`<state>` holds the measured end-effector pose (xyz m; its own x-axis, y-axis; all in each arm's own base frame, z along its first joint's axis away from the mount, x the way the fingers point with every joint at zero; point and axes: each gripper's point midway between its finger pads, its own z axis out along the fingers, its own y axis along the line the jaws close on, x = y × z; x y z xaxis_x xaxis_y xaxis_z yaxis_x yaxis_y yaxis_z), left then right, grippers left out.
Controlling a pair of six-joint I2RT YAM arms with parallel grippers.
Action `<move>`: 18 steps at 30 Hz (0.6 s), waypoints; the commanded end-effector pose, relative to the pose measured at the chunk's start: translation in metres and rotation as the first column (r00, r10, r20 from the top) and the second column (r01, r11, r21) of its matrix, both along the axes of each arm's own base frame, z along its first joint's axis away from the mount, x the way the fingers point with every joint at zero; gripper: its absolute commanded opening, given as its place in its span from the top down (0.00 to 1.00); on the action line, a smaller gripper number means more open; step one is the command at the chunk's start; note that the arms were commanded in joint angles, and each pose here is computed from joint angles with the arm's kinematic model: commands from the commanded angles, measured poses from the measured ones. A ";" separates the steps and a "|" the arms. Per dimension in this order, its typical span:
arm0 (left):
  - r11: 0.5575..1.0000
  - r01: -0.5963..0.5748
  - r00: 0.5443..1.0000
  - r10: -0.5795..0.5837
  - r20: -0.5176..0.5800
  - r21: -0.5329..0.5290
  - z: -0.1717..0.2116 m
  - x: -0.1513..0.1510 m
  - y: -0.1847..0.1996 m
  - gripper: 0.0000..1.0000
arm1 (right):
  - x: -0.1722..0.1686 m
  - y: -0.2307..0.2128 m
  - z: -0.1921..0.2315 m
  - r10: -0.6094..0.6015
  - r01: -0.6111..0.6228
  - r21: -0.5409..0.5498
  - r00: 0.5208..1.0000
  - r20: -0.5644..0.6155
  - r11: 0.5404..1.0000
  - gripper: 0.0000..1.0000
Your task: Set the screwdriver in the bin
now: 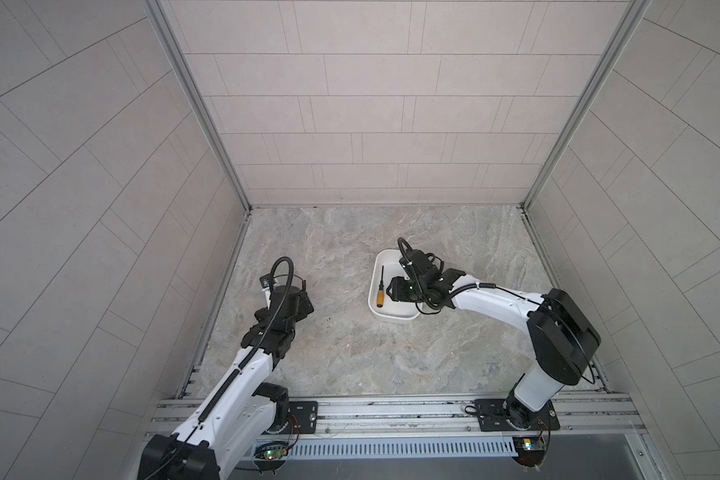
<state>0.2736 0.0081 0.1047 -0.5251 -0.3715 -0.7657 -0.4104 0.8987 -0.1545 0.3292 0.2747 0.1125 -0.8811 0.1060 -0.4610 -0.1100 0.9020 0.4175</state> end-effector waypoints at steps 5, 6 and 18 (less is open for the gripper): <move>1.000 -0.013 1.000 0.013 -0.004 0.022 0.001 -0.001 0.004 0.01 | 0.010 -0.081 0.041 -0.116 0.144 -0.161 0.978 0.173 0.976 0.37; 1.000 -0.013 1.000 0.013 -0.003 0.021 0.002 -0.001 0.004 0.01 | 0.011 -0.091 0.040 -0.133 0.161 -0.160 0.976 0.173 0.974 0.35; 0.999 -0.021 1.000 0.021 -0.002 0.026 0.003 -0.002 0.006 0.01 | 0.043 -0.085 -0.002 -0.102 0.102 -0.065 0.995 0.009 0.993 0.35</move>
